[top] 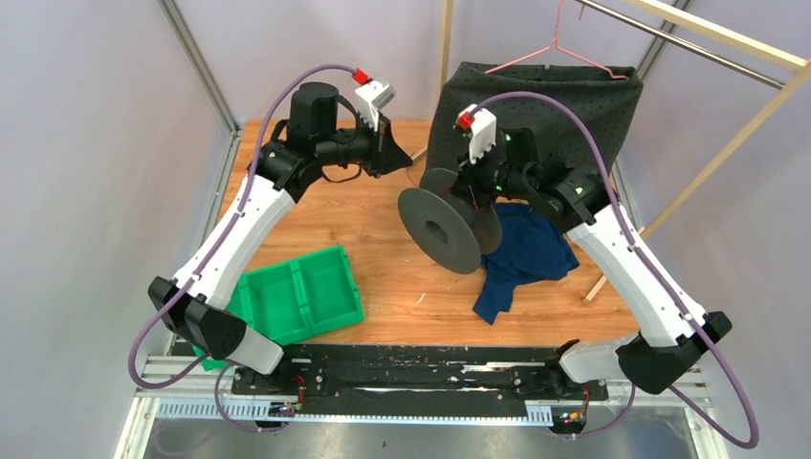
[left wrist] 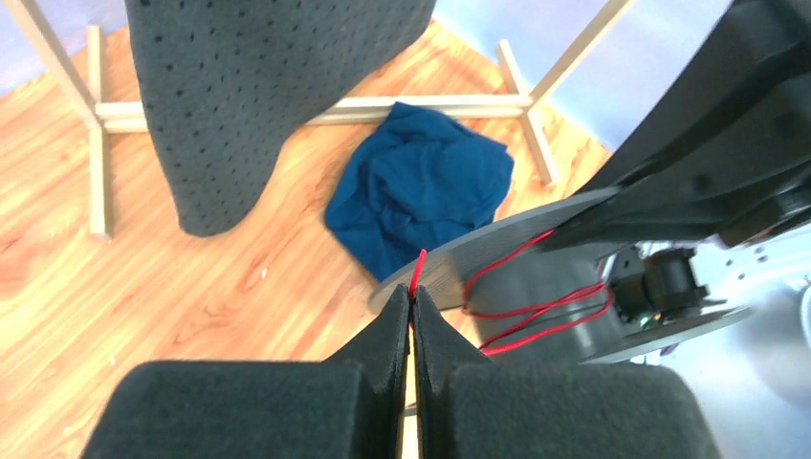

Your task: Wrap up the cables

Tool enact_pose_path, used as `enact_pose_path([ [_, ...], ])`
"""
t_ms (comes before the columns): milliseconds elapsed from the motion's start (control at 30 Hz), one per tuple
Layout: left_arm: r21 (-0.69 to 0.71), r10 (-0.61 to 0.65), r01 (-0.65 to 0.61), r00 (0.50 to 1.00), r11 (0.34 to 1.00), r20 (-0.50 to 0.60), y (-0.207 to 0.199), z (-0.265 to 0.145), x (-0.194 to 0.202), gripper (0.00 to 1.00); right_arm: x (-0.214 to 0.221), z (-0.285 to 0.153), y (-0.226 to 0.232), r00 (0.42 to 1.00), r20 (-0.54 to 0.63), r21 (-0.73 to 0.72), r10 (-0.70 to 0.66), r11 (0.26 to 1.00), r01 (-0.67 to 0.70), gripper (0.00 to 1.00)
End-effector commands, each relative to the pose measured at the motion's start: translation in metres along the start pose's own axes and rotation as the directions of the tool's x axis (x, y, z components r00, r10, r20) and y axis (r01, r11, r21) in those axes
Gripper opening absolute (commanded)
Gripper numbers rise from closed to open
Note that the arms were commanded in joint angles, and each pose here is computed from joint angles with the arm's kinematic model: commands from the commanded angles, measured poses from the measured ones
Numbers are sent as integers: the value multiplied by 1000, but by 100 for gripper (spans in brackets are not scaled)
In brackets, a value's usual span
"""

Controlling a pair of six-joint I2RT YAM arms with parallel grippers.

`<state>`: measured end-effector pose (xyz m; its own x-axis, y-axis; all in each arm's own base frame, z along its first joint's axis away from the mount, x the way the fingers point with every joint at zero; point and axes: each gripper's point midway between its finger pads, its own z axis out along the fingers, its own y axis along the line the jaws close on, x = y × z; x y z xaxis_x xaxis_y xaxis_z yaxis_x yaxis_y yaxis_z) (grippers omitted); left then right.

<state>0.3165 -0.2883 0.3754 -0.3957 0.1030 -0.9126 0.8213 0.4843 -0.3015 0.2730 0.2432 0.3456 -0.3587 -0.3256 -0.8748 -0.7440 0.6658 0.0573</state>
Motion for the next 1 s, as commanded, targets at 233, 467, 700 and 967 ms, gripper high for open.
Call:
enact_pose_path([
  [233, 1, 389, -398, 899, 918, 202, -12, -32, 36, 0, -13, -25, 24, 953, -54, -341, 299, 891, -299, 1],
  [467, 11, 590, -610, 770, 792, 242, -20, -41, 59, 0, -23, -22, 25, 843, -166, -440, 511, 727, -527, 1],
  [700, 5, 627, -638, 759, 770, 177, 0, -28, 88, 0, -48, -22, 24, 776, -160, -487, 610, 635, -600, 1],
  [967, -12, 699, -707, 696, 707, 168, 4, -30, 94, 0, -59, -15, 13, 684, -192, -462, 703, 551, -695, 1],
])
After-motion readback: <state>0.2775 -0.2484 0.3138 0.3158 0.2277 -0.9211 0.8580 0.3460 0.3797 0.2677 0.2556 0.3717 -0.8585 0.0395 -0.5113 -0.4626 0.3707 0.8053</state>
